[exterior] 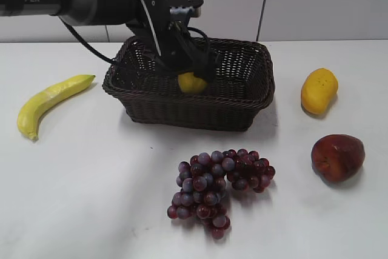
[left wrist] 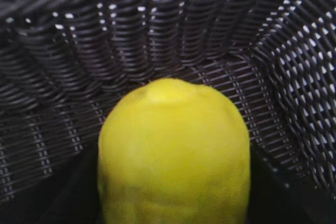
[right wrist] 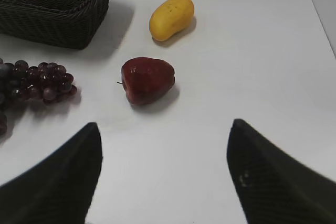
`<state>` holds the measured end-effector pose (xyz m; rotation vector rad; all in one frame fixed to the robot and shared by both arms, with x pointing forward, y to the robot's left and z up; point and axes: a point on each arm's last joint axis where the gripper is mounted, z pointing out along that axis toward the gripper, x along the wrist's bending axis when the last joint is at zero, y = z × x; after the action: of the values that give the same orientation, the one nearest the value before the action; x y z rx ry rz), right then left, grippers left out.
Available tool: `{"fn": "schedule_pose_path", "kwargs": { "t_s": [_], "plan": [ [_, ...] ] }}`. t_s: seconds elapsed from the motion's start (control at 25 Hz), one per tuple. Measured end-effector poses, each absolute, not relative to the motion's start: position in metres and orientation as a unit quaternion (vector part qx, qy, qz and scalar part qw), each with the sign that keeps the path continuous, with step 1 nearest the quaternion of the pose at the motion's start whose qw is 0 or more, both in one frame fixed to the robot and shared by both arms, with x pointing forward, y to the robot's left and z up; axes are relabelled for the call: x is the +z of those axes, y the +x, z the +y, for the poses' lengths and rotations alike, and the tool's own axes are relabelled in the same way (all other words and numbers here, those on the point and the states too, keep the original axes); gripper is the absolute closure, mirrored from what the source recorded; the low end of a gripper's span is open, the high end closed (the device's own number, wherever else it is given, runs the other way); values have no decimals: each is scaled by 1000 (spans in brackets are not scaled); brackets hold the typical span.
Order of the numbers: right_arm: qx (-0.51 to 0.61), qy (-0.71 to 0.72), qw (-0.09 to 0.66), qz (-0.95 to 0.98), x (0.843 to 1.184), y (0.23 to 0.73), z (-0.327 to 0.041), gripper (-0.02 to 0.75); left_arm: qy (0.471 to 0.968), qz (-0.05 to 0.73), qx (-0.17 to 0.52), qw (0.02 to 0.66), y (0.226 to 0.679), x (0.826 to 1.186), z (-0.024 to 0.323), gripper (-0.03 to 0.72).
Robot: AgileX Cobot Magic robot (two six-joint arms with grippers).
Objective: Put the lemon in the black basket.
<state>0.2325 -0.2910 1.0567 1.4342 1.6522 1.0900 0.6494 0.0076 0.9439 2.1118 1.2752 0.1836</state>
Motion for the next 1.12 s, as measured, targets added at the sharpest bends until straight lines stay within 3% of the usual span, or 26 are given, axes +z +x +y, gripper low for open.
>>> {"fn": "schedule_pose_path", "kwargs": {
  "t_s": [0.12,0.28,0.6,0.8,1.12],
  "plan": [
    [419,551,342,635,1057,233,-291,178,810,491,60,315,649,934,7,134],
    [419,551,342,635,1057,233,-291,178,809,492,56,317,650,939,7,23],
    [419,551,342,635,1057,233,-291,178,818,479,48,314,653,1008,21,69],
    [419,551,342,635,1057,233,-291,178,829,498,44,250,659,1051,75,98],
    [419,551,342,635,1057,233,-291,178,794,580,58,171,679,1052,177,112]
  ]
}}
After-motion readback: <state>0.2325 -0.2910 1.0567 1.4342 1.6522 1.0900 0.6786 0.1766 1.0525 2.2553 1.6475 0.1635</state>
